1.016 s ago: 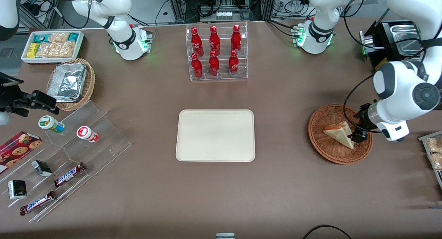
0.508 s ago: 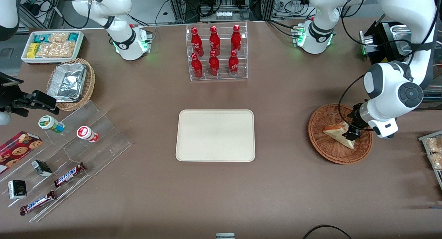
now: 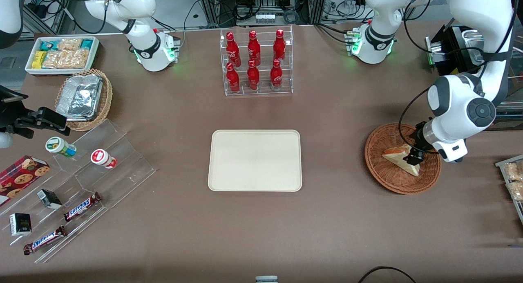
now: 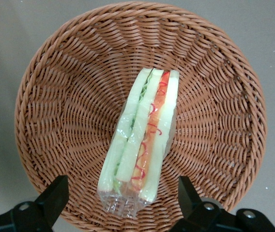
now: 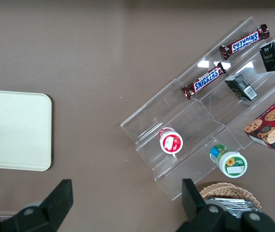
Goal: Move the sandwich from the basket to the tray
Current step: 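Lower the open left gripper around the sandwich and close it, then lift the sandwich out of the basket toward the cream tray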
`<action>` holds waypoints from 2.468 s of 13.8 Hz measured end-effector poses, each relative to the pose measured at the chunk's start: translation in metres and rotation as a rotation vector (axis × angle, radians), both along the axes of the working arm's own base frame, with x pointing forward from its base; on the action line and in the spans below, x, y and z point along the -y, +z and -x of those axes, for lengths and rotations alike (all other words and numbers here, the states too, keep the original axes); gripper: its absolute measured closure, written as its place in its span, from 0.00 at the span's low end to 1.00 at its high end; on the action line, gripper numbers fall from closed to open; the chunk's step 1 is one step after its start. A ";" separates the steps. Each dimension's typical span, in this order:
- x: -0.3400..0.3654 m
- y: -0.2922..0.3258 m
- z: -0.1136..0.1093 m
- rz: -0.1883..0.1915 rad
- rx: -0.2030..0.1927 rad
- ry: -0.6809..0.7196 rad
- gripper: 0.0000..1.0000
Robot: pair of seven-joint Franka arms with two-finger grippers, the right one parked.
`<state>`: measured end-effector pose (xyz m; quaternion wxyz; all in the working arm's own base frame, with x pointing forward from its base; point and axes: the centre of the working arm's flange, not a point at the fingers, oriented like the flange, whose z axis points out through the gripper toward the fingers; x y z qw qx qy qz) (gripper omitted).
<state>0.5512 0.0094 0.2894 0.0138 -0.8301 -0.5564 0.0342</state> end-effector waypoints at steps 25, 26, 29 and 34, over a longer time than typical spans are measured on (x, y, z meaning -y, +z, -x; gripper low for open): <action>0.025 0.040 -0.014 -0.066 -0.123 -0.085 0.81; 0.045 0.058 -0.017 -0.077 -0.141 -0.121 0.81; 0.120 0.113 -0.018 -0.110 -0.161 -0.245 0.81; 0.235 0.165 -0.004 -0.108 -0.077 -0.464 0.80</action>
